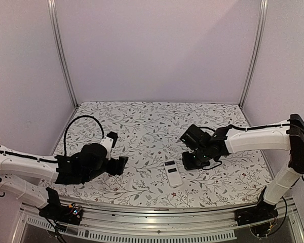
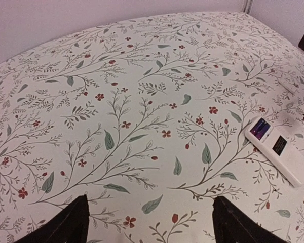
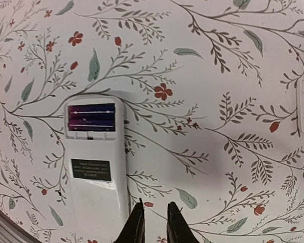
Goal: Load the batteries into the remote control
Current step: Pick up the battery cover at the center of the board.
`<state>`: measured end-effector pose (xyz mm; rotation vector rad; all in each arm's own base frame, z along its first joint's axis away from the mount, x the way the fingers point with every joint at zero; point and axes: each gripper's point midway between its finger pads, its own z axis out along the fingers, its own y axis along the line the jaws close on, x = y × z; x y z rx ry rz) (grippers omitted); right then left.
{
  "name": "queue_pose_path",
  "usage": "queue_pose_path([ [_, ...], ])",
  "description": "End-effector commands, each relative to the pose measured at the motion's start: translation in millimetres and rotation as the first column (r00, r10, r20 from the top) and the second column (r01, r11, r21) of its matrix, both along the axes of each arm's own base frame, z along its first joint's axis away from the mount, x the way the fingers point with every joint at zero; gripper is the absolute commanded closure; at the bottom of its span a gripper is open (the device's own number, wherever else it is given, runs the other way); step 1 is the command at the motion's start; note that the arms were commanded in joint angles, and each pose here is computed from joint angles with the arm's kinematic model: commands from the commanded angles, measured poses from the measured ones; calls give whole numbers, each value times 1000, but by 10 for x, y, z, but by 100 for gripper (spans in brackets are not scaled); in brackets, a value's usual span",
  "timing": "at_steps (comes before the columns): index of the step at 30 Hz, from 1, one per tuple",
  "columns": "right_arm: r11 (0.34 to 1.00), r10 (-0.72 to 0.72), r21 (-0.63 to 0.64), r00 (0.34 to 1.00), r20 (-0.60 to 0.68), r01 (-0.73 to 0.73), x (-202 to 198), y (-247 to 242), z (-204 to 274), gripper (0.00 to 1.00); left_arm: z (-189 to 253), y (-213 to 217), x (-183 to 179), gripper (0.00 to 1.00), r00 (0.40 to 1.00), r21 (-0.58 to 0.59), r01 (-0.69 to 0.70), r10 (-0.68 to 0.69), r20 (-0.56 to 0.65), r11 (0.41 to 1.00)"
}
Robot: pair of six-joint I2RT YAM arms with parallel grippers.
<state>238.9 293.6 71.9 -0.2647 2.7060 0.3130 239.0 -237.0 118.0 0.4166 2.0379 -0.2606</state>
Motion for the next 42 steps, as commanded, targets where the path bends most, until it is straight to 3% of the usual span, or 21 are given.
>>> queue_pose_path([
  [1, 998, 0, -66, 996, -90, -6, -167, -145, -393, 87, 61, -125, -2, 16, 1000, -2, 10, -10, 5, 1000],
  [5, 997, 23, -64, 988, -155, -34, -314, -71, -622, 90, 40, -116, -10, 16, 1000, 9, 8, -8, 6, 1000],
  [15, 991, 129, 61, 971, -202, -119, -446, 713, -679, 90, 110, 55, -29, 15, 999, 16, -22, 21, 48, 1000],
  [24, 980, 182, 108, 968, -171, -165, -338, 980, -549, 90, 145, 138, -53, 14, 997, 14, -24, 23, 72, 1000],
  [29, 941, 306, 164, 951, -37, -297, -299, 1117, -61, 88, 157, 119, -39, 13, 997, 19, -20, 19, 81, 1000],
  [31, 947, 285, 139, 957, 62, -291, -138, 981, 248, 79, 179, 92, -31, 13, 996, 15, -16, 15, 83, 1000],
  [34, 982, 167, 71, 981, 100, -174, 179, 423, 489, 57, 180, 69, -25, 13, 997, 14, -13, 12, 81, 1000],
  [38, 985, -69, -154, 995, 76, 80, 569, -579, 385, 54, 186, 28, -19, 14, 997, 11, -3, 2, 81, 1000],
  [42, 954, -93, -283, 994, 50, 103, 715, -890, 186, 55, 206, -21, -4, 13, 997, 26, 7, -9, 77, 1000],
])
